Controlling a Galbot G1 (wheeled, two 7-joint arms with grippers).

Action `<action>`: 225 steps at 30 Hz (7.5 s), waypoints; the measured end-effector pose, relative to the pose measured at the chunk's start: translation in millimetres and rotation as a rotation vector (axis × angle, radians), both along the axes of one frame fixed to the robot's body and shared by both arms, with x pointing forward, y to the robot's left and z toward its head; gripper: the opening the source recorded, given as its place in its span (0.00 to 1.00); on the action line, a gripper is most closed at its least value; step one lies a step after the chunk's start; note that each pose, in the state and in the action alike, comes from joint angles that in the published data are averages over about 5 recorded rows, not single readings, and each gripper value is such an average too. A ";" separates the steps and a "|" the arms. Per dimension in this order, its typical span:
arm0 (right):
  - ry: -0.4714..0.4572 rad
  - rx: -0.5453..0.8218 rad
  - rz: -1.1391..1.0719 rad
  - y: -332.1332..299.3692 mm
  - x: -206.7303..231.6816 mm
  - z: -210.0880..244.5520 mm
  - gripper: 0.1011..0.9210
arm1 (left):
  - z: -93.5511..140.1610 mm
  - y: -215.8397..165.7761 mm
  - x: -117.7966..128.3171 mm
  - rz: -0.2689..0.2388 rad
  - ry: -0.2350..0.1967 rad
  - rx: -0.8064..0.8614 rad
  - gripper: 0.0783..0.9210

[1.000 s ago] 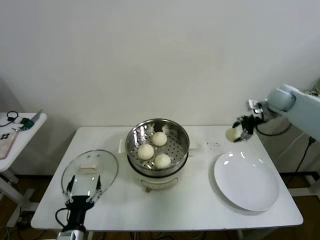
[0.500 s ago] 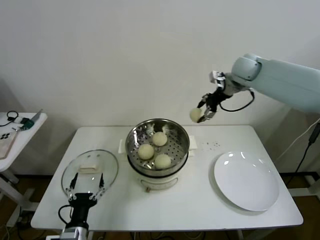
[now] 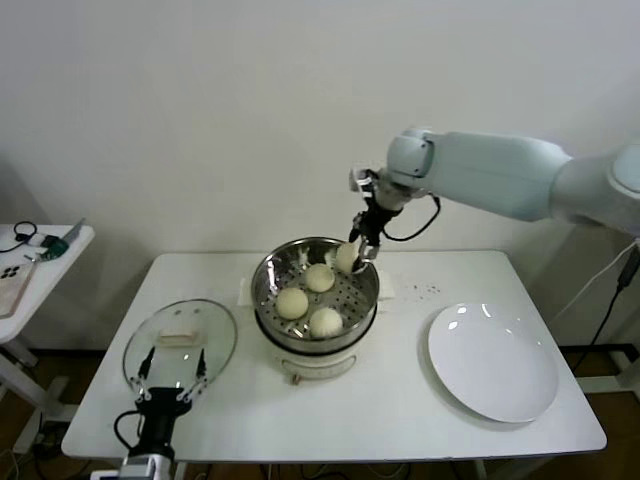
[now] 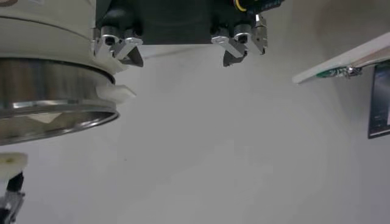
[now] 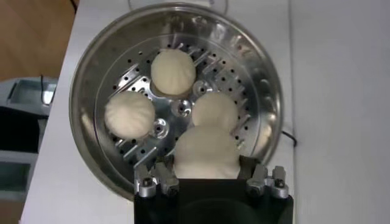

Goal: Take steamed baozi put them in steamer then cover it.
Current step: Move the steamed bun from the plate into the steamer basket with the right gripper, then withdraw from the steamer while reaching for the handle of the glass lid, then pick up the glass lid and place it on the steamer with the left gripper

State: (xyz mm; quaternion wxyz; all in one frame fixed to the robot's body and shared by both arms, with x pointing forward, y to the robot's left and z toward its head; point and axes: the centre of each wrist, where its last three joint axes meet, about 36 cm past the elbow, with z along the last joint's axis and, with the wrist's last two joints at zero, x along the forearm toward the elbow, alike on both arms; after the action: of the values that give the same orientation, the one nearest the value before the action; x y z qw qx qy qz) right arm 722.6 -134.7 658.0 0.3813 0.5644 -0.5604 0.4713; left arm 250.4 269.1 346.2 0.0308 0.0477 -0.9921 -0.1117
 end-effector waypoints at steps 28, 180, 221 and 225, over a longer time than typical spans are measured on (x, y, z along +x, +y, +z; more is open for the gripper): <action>0.059 -0.119 0.066 28.9 -1.7 -65.2 0.84 | -3.2 3.7 7.8 -0.001 0.001 0.004 0.88; -0.762 0.900 -1.179 -234.7 -370.0 -311.9 0.88 | -95.4 81.5 152.5 -0.076 0.250 1.317 0.19; -0.820 0.869 -1.173 -245.3 -345.8 -313.8 0.88 | 100.2 44.0 102.9 0.157 0.004 1.326 0.08; -0.829 0.872 -1.176 -244.5 -343.1 -314.5 0.88 | 114.2 25.4 112.9 0.139 -0.009 1.293 0.08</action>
State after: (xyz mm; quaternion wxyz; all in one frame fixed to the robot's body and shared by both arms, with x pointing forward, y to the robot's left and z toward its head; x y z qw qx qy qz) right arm 379.5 -379.1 343.5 0.0761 0.0584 -0.9897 0.1062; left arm 363.2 294.5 460.3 -0.0014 0.1212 -0.7196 -0.6838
